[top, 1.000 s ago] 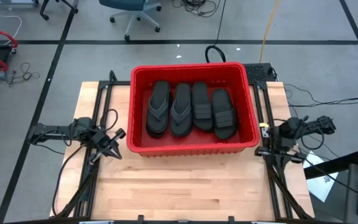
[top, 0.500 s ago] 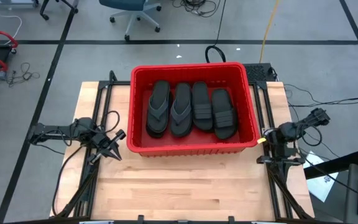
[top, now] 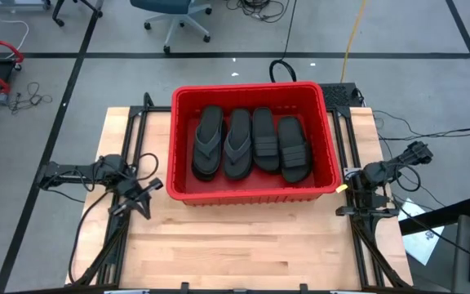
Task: Pick and place slides into bin
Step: Return to Home Position
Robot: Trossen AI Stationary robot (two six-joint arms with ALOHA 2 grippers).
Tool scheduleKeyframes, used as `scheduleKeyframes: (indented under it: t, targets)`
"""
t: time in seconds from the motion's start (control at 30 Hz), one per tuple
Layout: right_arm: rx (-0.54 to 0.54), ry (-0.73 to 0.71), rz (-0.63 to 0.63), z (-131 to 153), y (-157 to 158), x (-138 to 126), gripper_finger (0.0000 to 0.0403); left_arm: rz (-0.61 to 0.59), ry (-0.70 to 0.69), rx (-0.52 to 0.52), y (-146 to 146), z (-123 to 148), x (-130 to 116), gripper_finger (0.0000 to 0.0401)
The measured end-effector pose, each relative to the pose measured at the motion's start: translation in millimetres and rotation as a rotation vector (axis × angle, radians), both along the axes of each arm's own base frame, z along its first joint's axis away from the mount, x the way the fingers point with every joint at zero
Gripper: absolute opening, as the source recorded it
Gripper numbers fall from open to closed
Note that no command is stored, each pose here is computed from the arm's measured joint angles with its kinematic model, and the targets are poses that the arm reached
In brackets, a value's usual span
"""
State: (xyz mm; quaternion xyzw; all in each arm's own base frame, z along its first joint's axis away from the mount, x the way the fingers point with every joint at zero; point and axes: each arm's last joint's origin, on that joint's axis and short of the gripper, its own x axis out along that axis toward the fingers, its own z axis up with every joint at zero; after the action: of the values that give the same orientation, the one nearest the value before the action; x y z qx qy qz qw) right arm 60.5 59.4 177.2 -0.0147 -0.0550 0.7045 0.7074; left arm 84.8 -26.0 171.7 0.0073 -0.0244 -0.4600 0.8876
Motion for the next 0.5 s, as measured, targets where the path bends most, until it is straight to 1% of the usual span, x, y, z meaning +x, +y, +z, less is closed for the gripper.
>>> scheduleKeyframes:
  t: [0.07, 0.13, 0.37, 0.5]
  targets:
    - [0.0, 0.012, 0.001, -0.1, 0.0, 0.0, 0.0, -0.054, -0.019, 0.018, -0.9, -0.4, -1.3, 0.0021]
    - [0.0, 0.033, 0.002, 0.0, 0.0, 0.0, 0.0, -0.082, -0.021, 0.022, -1.4, -0.6, -2.0, 0.0021]
    - [0.002, 0.044, 0.003, 0.3, 0.0, -0.1, 0.0, -0.085, -0.008, 0.02, -1.3, -1.4, -1.9, 0.0021]
    - [0.002, 0.05, 0.004, 0.2, 0.0, 0.0, 0.0, -0.086, 0.043, -0.012, -1.3, -1.5, -1.9, 0.0021]
